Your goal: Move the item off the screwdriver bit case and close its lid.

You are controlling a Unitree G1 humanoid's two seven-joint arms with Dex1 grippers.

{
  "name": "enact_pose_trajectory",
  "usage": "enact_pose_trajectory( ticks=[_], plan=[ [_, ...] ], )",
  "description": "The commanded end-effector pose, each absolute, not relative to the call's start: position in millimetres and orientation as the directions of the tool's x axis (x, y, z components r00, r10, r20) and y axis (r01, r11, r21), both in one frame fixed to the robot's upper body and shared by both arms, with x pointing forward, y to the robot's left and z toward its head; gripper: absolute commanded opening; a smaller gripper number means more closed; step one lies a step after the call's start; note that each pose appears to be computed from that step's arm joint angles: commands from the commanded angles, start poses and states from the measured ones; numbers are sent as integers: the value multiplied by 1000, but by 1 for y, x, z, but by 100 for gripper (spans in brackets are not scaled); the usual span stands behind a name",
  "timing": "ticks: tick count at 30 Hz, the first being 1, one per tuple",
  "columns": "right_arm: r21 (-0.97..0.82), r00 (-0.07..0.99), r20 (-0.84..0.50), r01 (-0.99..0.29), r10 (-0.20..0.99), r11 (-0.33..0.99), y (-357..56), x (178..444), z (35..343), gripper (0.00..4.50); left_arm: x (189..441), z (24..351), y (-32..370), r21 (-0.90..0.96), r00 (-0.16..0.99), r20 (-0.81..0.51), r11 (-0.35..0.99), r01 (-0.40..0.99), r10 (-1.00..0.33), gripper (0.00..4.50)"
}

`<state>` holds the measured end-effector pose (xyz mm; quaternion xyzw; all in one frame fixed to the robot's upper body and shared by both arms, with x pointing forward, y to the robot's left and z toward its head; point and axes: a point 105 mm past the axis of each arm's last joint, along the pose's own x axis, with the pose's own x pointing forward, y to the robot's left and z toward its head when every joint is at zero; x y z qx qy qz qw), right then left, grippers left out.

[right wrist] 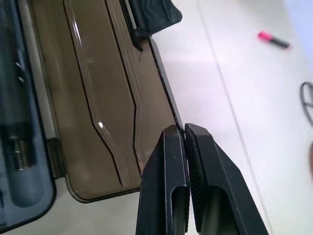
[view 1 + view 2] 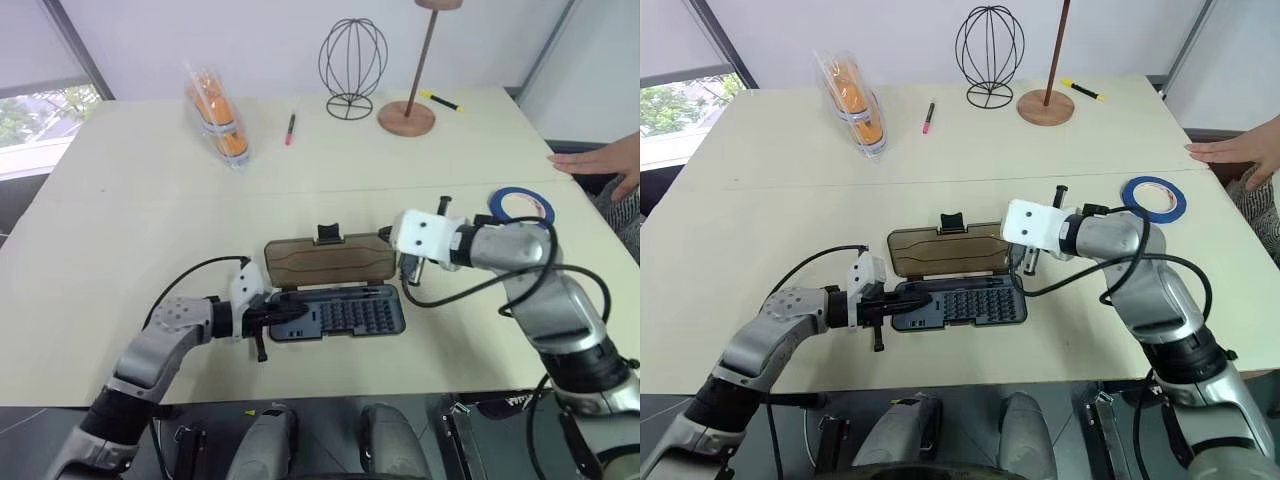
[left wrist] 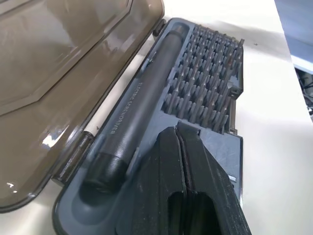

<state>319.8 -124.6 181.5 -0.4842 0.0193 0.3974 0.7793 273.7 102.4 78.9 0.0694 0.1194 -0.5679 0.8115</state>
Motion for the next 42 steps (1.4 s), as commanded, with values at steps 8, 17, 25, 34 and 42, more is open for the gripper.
enact_pose_trajectory(
  ticks=[8,17,25,34,42],
  plan=[
    [-782,655,-352,-598,669,174,-108,303,189,5,279,94,104,-78,320,-263,350,933,-910,0],
    [-795,641,-366,-592,674,132,-105,306,182,5,279,181,92,27,274,-109,272,962,-956,0],
    [-813,637,-369,-575,677,98,-105,308,178,5,332,259,130,25,519,132,526,850,-845,0],
    [-819,639,-355,-564,682,102,-104,309,182,5,360,164,168,55,635,-143,635,771,-759,0],
    [-824,646,-352,-557,678,103,-105,311,184,5,343,92,144,7,484,-288,503,864,-827,0]
  ],
)
